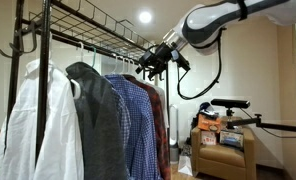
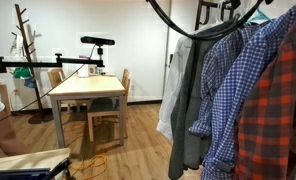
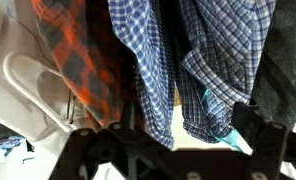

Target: Unhang the blue checkered shirt on the right side of the rail, hang the blue checkered shirt back on the rail

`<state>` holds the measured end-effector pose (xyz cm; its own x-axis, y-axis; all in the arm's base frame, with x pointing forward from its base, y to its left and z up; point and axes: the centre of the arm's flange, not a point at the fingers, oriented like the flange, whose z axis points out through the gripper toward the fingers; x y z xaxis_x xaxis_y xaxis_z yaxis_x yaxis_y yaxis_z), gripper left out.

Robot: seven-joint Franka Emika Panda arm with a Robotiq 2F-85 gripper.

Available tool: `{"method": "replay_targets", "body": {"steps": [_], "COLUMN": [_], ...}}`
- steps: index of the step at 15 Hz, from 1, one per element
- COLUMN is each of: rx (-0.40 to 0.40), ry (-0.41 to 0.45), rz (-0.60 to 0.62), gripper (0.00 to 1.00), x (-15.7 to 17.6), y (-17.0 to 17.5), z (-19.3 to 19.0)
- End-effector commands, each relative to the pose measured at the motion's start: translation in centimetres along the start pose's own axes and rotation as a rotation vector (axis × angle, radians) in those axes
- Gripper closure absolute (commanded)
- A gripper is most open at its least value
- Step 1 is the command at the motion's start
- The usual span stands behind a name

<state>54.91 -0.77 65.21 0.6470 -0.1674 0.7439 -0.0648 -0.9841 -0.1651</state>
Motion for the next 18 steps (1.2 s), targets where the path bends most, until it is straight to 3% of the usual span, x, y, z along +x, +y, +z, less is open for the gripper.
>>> {"method": "replay_targets", "body": {"steps": [1,11,18], "rx": [0.0,0.059,0.03], "ry": [0.0,0.257,0.3], "rz": [0.0,-0.073,-0.129], "gripper": [0.0,0.0,0.0], "x": [0.1,4.8,9.2], "y": [0.0,-2.3,-3.1], "z": [0.2,2.5,7.8]}}
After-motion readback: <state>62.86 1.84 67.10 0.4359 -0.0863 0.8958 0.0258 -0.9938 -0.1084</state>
